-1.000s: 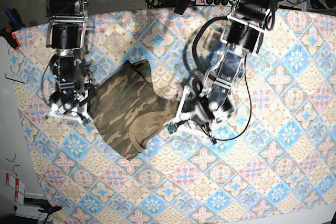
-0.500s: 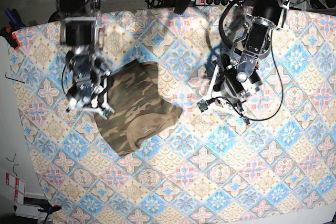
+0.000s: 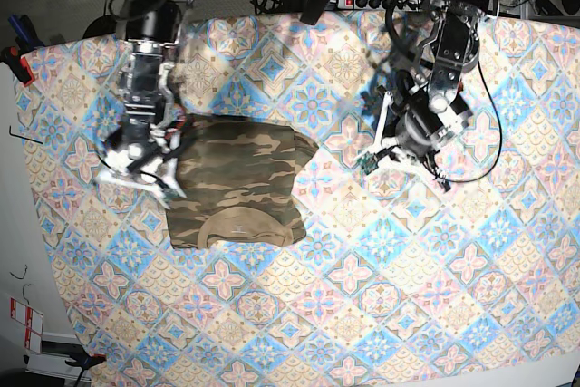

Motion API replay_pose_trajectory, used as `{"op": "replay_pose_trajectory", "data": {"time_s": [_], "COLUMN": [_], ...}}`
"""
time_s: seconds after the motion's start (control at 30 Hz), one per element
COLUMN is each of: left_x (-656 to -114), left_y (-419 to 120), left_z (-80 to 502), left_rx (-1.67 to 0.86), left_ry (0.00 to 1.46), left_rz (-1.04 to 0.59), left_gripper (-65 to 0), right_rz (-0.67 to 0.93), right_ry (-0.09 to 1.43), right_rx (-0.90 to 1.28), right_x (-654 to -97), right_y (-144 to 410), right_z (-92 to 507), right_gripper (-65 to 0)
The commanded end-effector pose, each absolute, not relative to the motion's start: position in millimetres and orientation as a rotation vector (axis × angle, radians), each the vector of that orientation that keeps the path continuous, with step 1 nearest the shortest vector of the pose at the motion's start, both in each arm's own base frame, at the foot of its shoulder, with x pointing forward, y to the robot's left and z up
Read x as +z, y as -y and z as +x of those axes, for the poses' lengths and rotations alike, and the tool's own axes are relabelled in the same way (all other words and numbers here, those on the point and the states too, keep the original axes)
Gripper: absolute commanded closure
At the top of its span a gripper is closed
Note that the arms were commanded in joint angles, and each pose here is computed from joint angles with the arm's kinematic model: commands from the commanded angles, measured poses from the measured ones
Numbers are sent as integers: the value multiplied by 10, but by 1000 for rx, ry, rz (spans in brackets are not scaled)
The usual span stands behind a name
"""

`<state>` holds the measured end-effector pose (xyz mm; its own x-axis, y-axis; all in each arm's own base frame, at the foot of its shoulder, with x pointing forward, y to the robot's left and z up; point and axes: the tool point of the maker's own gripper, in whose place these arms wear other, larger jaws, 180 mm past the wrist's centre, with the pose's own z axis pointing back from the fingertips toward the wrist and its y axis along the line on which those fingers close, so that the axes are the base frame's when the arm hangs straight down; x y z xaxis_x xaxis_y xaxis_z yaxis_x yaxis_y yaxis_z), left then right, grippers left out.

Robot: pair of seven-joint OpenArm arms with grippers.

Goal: Fold the T-shirt properly

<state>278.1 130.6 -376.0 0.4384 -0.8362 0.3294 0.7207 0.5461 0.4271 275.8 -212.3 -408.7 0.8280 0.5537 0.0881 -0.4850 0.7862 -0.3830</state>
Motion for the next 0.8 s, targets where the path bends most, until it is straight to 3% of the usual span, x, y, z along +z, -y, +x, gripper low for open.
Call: {"op": "replay_pose_trajectory", "data": {"time_s": [0.0,0.23,0.47,0.77], "left_x": [-3695,-3945,-4055,-4258], "left_y": [-1269,-1305,-1256,-1216], "left_z": [2780,2282,1902,1334], "left_rx": [-978,-905,-845,-834], "left_ry": [593,637,670,573], "left_rz": [224,77,-27,-103], "left_gripper": [0,0,0,0], "right_rz": [-387,-464,-486,-450], "right_ry": [222,188,111,19], "right_rx": [516,336,282,240], "right_x": [-3970,-3863,-3925,-4100], "right_y": [2268,2882,3068,3022], "right_z": [2786,2293,1813,1134], "right_gripper": [0,0,0,0]}}
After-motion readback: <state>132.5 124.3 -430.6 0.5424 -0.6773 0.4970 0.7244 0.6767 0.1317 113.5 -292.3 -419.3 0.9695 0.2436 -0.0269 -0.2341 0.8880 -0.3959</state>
